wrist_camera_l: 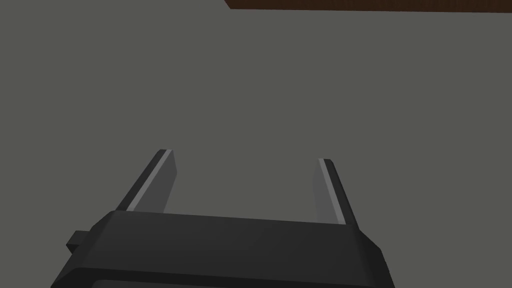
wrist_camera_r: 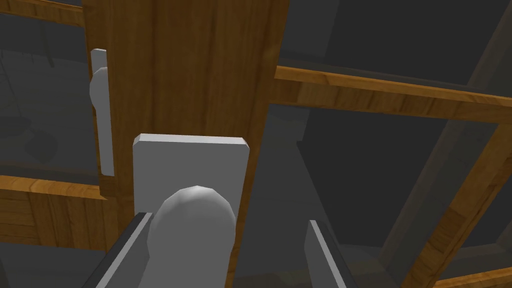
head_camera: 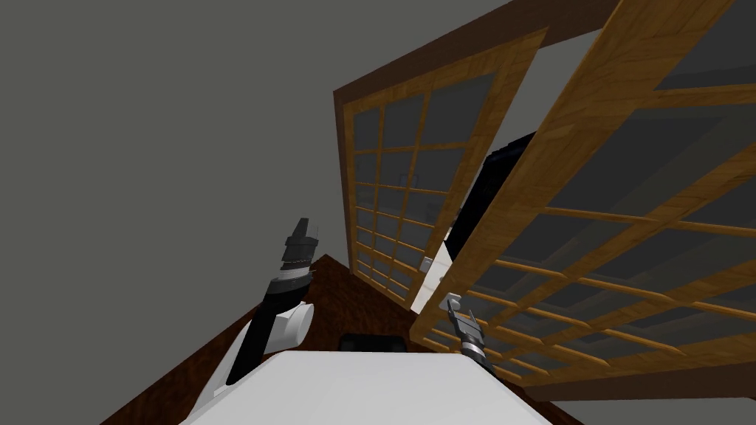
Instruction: Pull the door open
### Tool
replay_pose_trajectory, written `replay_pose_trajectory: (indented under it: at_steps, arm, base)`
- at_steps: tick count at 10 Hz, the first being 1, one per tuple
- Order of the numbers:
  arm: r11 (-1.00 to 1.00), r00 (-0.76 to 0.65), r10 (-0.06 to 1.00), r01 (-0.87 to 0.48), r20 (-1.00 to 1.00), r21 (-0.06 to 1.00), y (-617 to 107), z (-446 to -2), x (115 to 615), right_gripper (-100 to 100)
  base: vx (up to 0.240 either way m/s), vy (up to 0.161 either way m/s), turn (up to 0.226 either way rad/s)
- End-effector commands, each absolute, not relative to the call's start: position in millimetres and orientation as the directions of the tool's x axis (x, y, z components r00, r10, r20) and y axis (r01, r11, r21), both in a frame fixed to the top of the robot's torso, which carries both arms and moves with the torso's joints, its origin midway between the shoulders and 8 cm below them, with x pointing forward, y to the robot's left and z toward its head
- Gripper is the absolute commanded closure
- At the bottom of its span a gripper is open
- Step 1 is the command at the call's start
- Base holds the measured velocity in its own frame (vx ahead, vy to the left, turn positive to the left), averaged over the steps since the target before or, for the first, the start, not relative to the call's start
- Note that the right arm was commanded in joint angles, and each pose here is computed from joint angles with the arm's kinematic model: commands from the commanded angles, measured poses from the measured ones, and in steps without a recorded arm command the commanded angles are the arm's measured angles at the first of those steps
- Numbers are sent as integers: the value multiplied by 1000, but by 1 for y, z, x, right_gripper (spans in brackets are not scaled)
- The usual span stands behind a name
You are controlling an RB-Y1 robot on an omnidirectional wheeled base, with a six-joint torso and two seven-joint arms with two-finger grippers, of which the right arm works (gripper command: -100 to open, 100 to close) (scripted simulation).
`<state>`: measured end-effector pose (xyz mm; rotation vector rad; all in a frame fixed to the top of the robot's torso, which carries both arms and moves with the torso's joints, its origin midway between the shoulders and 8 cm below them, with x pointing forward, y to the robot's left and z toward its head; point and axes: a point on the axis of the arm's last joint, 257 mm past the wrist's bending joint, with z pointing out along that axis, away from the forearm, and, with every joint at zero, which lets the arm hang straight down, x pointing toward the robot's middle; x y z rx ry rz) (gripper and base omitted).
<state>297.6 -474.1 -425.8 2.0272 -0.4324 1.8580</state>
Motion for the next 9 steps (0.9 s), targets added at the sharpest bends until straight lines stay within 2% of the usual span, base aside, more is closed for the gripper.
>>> replay_pose_trajectory:
  at_steps: [1,9]
  arm:
    - [-905,83,19,-423,996,52,-471,-423,296,100]
    - [-978,9,8,-210,1000,10,-423,-401,306,100]
  base:
    - [-232,-51,276]
    - [-208,-56,165]
